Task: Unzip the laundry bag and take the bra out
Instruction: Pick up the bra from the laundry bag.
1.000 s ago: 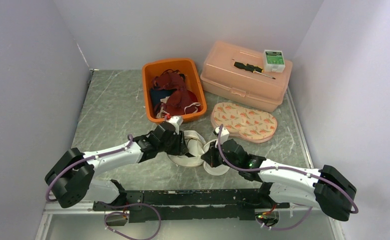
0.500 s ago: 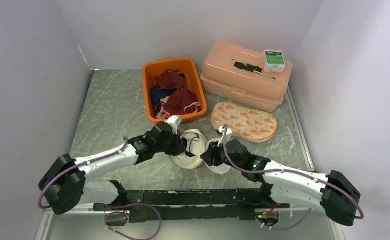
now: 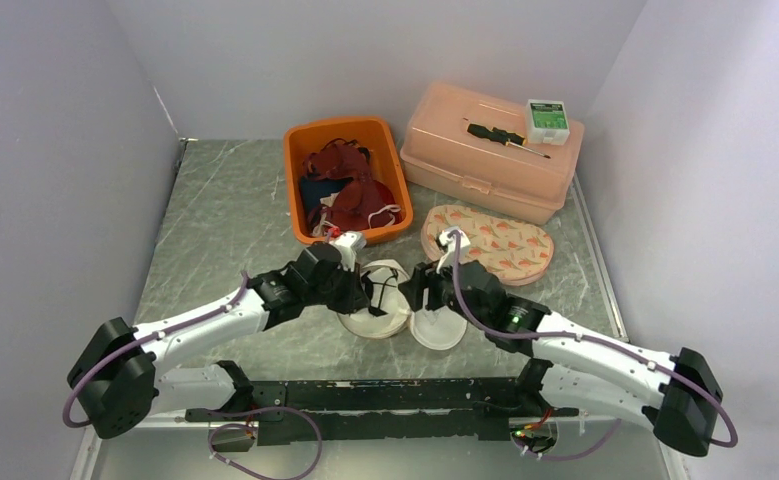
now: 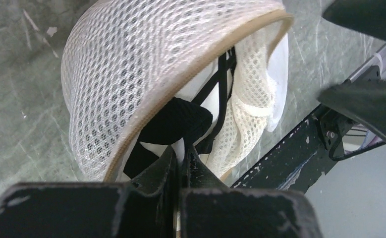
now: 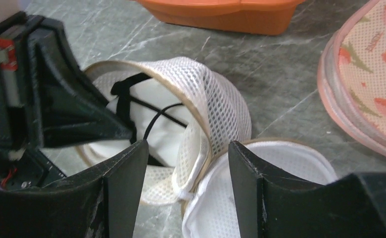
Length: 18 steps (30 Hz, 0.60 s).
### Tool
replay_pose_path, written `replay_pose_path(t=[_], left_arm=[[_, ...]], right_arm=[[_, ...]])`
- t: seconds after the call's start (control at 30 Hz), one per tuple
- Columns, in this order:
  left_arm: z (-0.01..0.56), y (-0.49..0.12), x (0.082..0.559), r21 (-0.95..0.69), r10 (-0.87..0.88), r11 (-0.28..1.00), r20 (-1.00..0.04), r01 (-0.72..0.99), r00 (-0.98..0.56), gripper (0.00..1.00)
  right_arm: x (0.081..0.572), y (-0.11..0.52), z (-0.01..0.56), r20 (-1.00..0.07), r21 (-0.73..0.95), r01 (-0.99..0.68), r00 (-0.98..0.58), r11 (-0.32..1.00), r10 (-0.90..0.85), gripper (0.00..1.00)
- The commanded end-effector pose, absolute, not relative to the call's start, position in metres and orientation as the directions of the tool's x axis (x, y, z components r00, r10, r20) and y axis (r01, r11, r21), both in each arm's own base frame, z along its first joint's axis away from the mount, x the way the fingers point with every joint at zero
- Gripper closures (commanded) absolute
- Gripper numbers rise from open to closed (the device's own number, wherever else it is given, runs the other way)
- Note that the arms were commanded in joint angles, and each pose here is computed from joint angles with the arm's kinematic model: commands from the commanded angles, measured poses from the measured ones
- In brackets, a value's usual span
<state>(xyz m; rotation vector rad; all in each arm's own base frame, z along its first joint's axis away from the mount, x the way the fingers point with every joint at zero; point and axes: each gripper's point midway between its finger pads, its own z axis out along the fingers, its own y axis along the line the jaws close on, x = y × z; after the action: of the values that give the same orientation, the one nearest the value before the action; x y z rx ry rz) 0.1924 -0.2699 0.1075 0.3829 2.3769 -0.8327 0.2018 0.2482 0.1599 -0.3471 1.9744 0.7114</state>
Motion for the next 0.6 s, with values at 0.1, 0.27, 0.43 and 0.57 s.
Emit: replay_pose_path(t=[0.1,0.27,0.43,0.57], left_arm=[[0.143,-0.287,0.186,-0.457,0.140,0.688,-0.679,0.564,-0.721,0.97],[0.149,-0.285,0.180,-0.449,0.154,0.674,-0.691,0.586,-0.706,0.97],[0.166,-0.281,0.177,-0.431,0.154,0.655,-0.728,0.620,-0.668,0.97],[0.184,-0.281,0.176,-0.429,0.125,0.634,-0.765,0.644,-0.632,0.97]], right_arm=[[0.234,0.254,0.169,-0.888,0.290,-0.475,-0.457,0.831,0.049,0.45],[0.247,0.247,0.162,-0.879,0.292,-0.409,-0.472,0.865,0.073,0.71],[0.253,0.241,0.155,-0.862,0.327,-0.384,-0.496,0.863,0.106,0.96],[0.252,0.238,0.151,-0.848,0.351,-0.370,-0.515,0.860,0.124,1.00]])
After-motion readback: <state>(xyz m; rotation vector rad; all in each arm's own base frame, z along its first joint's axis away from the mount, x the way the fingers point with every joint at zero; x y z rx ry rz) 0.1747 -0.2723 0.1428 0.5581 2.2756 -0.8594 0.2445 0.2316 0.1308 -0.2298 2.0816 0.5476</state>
